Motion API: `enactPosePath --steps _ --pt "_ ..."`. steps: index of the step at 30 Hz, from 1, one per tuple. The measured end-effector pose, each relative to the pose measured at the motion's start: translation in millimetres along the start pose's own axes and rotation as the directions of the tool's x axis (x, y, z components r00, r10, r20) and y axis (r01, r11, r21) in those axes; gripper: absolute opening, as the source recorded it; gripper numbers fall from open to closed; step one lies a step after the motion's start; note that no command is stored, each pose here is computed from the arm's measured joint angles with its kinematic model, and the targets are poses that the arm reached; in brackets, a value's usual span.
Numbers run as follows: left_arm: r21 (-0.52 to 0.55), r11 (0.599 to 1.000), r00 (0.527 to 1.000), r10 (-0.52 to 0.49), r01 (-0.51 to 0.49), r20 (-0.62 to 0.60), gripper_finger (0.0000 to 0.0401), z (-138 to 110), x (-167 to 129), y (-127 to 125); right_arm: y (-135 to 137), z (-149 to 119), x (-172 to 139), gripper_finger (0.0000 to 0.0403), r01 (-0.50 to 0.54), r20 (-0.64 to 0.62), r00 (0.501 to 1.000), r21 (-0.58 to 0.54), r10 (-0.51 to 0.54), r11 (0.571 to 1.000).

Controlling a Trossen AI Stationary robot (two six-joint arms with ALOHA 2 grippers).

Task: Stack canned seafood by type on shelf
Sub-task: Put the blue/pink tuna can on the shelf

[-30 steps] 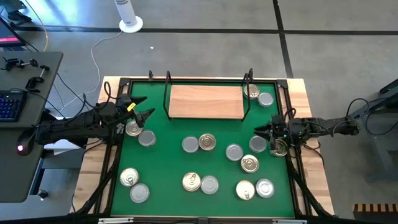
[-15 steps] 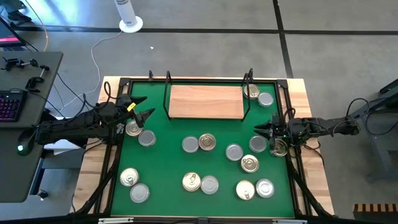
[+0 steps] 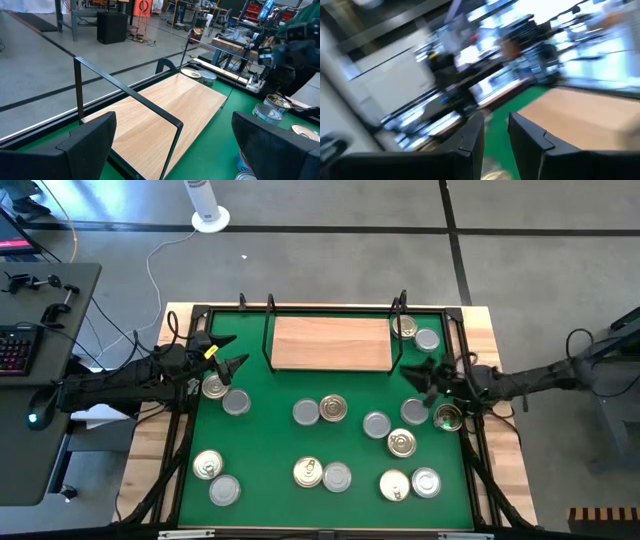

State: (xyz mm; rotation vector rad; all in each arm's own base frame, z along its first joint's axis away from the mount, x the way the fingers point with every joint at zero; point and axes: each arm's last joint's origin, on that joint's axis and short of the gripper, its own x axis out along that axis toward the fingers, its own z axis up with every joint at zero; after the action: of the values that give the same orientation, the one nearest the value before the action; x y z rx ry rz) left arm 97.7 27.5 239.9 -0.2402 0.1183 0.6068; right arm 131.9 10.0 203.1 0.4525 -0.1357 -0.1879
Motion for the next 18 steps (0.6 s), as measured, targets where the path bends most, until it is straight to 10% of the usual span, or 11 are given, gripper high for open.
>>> enactPosePath --steps 12,18 --pt "0.0 1.0 1.0 0.0 0.0 0.0 0.0383 0.0 0.0 0.0 24.8 -36.9 80.2 0.0085 -0.233 -0.436 0.898 -0.365 0.056 0.901" --pt "0.0 1.0 1.0 0.0 0.0 0.0 0.0383 0.0 0.0 0.0 35.7 -43.5 111.0 0.0147 -0.257 -0.672 0.737 -0.383 -0.076 0.887"
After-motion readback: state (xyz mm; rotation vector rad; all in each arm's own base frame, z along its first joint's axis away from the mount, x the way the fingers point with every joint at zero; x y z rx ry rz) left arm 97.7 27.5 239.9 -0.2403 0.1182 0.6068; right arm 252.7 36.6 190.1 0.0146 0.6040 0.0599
